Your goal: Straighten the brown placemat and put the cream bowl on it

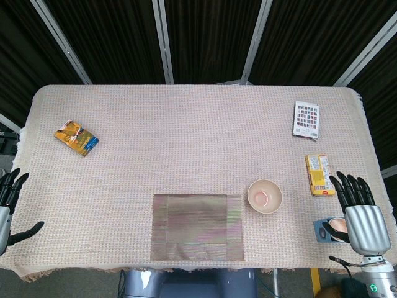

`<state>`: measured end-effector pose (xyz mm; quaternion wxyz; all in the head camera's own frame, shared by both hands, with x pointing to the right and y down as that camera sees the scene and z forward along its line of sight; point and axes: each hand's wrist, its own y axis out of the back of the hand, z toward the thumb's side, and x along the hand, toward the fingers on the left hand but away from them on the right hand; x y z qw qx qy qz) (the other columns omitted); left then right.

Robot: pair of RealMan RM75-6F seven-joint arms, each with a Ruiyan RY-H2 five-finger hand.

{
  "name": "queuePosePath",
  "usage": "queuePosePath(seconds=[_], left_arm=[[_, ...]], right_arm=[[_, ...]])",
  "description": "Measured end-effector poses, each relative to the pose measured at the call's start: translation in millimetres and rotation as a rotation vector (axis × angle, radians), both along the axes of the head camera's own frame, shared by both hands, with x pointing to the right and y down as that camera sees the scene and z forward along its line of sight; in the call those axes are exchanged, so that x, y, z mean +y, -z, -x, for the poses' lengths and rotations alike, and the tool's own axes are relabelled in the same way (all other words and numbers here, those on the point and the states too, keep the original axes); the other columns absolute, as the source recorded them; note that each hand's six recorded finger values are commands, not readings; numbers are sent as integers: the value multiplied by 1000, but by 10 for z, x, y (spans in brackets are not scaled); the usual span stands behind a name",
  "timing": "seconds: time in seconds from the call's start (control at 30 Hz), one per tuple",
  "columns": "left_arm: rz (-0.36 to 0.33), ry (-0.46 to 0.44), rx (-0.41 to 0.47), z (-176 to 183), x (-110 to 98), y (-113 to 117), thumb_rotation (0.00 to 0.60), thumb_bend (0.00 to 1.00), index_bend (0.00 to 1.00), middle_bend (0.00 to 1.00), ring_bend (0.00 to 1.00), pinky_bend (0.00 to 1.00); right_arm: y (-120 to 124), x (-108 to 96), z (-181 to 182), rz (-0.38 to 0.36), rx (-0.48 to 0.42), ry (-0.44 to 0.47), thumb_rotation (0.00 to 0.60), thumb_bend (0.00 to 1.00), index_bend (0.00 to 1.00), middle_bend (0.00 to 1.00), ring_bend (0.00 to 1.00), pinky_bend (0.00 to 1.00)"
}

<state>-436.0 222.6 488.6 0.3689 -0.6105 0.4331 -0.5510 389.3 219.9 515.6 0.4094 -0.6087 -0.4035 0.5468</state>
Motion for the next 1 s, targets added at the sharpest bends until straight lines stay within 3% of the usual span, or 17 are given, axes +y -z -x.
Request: queuePosePath(seconds=[0.37, 0.57, 0.8, 0.93, 1.0], left_arm=[[0, 12, -2, 21, -9, 6, 600, 0, 0, 0, 0, 0], [11, 21, -25, 51, -23, -47, 600, 0, 0, 0, 0, 0], [27, 38, -62, 81, -50, -141, 600, 0, 0, 0, 0, 0], [40, 38, -73, 82, -38, -182, 600, 0, 0, 0, 0, 0], [41, 35, -74, 76, -33, -190, 600, 0, 0, 0, 0, 0]], right_arm=[[-157, 71, 125, 67, -7, 49, 600, 0, 0, 0, 0, 0], [-494, 170, 393, 211, -32, 161, 600, 0, 9, 0, 0, 0], [-1086, 154, 781, 373, -17, 313, 600, 0, 54, 0, 0, 0], [-1302, 125, 877, 394, 8, 341, 600, 1, 103, 0, 0, 0], [-1395, 100, 896, 394, 17, 335, 600, 32, 191, 0, 0, 0]])
